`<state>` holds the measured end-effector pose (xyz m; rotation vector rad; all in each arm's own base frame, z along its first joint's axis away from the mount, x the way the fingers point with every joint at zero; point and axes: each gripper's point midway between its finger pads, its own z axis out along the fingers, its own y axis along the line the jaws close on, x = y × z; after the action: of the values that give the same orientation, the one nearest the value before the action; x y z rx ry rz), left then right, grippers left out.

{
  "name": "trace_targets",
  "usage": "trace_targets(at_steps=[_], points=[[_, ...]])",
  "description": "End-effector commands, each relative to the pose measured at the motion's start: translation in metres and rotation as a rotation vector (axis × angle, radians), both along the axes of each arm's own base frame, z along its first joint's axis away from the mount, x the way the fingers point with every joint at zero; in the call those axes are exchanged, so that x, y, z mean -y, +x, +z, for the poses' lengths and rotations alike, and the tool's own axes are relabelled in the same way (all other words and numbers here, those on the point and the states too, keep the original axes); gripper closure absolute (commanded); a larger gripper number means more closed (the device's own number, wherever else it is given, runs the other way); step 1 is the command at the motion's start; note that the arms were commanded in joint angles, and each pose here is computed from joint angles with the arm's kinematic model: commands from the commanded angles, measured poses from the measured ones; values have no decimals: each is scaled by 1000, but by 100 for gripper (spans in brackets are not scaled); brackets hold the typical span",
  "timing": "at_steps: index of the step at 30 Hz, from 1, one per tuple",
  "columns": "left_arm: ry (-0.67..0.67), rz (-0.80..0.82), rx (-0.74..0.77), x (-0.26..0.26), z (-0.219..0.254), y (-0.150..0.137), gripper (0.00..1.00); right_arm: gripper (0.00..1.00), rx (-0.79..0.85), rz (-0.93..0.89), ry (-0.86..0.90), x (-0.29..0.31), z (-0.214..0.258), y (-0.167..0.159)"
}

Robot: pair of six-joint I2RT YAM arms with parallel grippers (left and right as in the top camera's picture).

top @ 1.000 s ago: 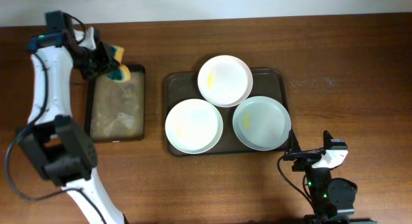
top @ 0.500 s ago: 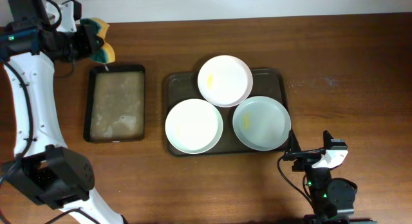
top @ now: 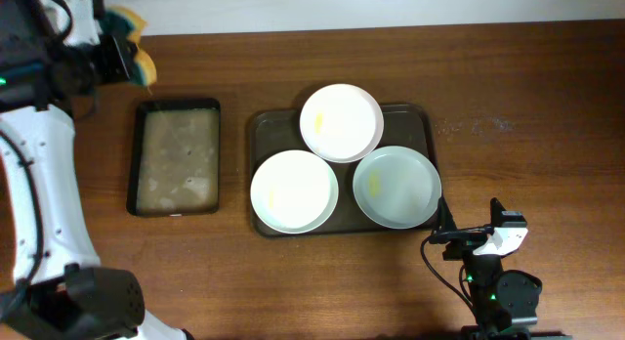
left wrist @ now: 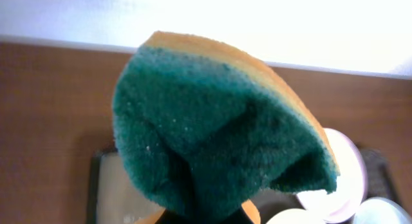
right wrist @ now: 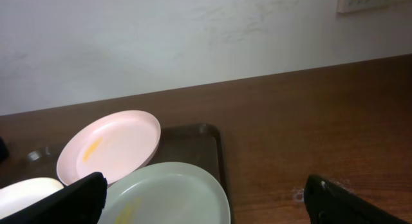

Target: Clean dirty plates on tray and stack at the side

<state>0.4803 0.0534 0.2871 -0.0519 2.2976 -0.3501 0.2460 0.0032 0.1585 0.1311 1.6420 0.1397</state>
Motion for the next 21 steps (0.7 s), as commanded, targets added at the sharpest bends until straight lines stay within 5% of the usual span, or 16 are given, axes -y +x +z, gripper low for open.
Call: trace_targets(at_steps=[1, 11, 18, 21], points=[[0, 1, -146, -4, -88, -5, 100, 2, -5, -11, -11, 2, -3, 0], [82, -32, 64, 1, -8, -9, 100, 2, -5, -11, -11, 2, -3, 0], [180, 56, -175, -14, -144, -29, 100, 2, -5, -12, -11, 2, -3, 0], [173, 49, -159, -12, -151, -29, 100, 2, -5, -12, -11, 2, -3, 0]])
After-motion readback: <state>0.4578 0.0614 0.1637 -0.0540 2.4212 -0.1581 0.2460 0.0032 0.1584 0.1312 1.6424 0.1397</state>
